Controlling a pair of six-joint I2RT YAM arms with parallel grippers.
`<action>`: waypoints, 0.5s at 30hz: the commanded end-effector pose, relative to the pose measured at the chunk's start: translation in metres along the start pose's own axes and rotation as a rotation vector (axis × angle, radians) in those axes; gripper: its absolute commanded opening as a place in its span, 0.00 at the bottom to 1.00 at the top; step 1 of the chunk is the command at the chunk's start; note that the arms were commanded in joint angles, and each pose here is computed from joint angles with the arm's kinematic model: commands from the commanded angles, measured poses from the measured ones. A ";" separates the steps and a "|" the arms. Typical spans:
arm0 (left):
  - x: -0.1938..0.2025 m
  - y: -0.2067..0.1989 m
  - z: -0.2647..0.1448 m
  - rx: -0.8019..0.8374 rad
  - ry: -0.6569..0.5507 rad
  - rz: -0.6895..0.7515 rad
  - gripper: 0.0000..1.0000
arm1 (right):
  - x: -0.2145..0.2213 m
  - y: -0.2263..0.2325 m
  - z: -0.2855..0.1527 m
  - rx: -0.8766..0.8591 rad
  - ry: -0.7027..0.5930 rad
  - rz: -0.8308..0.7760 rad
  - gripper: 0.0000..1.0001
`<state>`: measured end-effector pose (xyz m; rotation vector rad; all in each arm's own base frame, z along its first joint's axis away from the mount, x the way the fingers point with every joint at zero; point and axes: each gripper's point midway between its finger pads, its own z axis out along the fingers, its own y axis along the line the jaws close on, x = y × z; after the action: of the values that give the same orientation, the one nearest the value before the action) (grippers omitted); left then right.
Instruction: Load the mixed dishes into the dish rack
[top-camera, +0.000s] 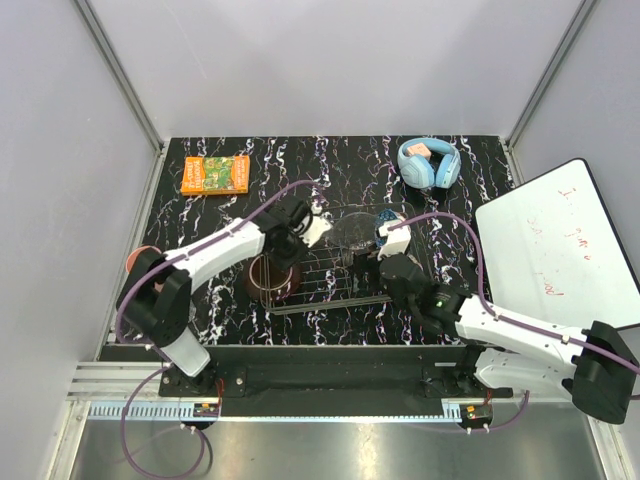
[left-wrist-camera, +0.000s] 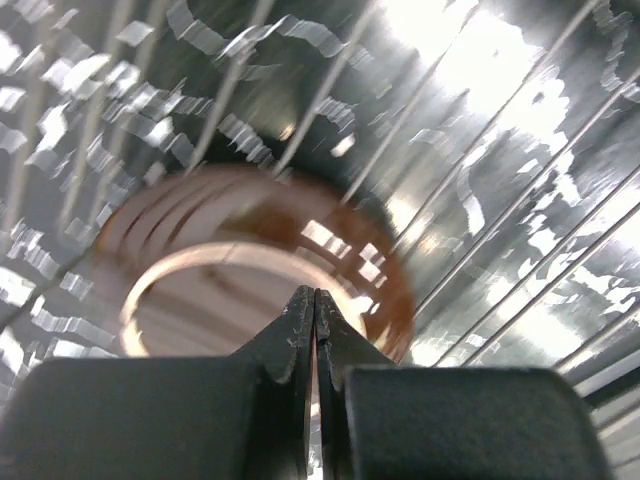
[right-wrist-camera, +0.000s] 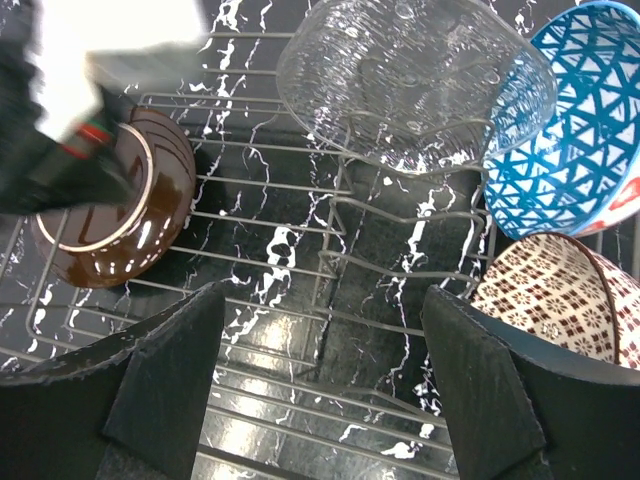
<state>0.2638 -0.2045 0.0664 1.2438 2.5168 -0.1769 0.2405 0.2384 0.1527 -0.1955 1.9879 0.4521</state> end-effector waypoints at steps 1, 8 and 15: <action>-0.002 0.009 -0.037 -0.039 -0.075 -0.002 0.04 | -0.007 -0.009 -0.004 0.042 -0.019 -0.026 0.88; -0.034 0.023 -0.128 0.039 -0.338 -0.153 0.22 | -0.017 -0.008 -0.003 0.060 -0.014 -0.077 0.89; 0.019 0.057 -0.121 0.254 -0.414 -0.424 0.67 | -0.022 0.000 -0.003 0.039 0.000 -0.085 0.88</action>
<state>0.2901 -0.1291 0.2004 0.7067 2.3340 -0.4672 0.2415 0.2293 0.1507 -0.2609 2.0185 0.3488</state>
